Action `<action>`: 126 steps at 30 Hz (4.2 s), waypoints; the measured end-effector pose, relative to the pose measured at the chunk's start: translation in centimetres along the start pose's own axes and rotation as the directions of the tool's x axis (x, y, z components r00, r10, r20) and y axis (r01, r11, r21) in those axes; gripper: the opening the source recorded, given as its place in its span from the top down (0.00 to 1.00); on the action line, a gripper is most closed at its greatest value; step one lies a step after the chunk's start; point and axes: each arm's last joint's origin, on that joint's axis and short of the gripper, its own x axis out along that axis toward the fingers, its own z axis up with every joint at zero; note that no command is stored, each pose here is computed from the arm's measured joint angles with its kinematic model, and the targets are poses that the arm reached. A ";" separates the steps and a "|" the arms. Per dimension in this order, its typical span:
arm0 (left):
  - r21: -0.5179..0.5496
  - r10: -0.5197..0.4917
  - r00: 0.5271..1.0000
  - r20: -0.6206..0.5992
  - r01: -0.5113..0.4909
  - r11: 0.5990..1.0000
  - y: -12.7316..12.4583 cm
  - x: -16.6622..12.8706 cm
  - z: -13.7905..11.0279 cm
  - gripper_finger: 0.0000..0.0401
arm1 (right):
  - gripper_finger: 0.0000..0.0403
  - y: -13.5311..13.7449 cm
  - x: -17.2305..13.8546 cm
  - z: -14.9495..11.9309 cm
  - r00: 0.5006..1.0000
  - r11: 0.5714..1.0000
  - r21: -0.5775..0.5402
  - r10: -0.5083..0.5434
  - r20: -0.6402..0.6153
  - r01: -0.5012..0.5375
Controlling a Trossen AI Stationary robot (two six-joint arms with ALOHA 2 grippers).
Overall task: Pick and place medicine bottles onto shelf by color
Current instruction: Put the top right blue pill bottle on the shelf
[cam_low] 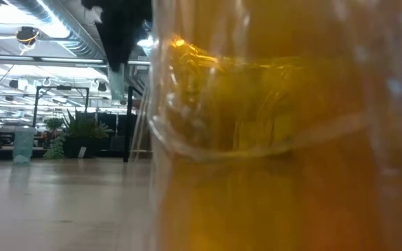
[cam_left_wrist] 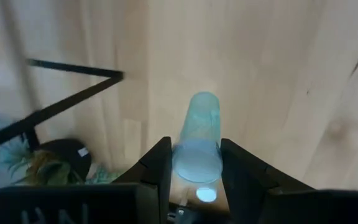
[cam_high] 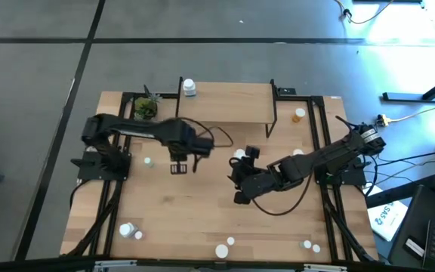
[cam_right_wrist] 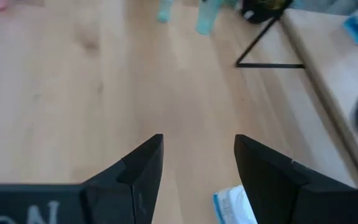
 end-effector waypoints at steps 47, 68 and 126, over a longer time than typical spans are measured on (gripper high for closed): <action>0.212 -0.104 0.986 0.132 0.075 0.974 -8.4 7.0 7.4 0.75 | 0.50 0.5 -3.1 -0.7 0.998 0.994 -0.093 0.057 -0.015 -0.058; 0.186 -0.111 0.984 0.143 0.083 0.979 -8.3 7.0 7.6 0.72 | 0.50 0.6 -3.1 -0.7 0.998 0.994 -0.089 0.065 -0.013 -0.066; 0.082 -0.039 0.946 0.322 0.014 0.997 -3.6 -3.0 0.1 0.48 | 0.50 0.8 -3.1 0.0 0.996 0.996 -0.053 0.074 0.050 -0.072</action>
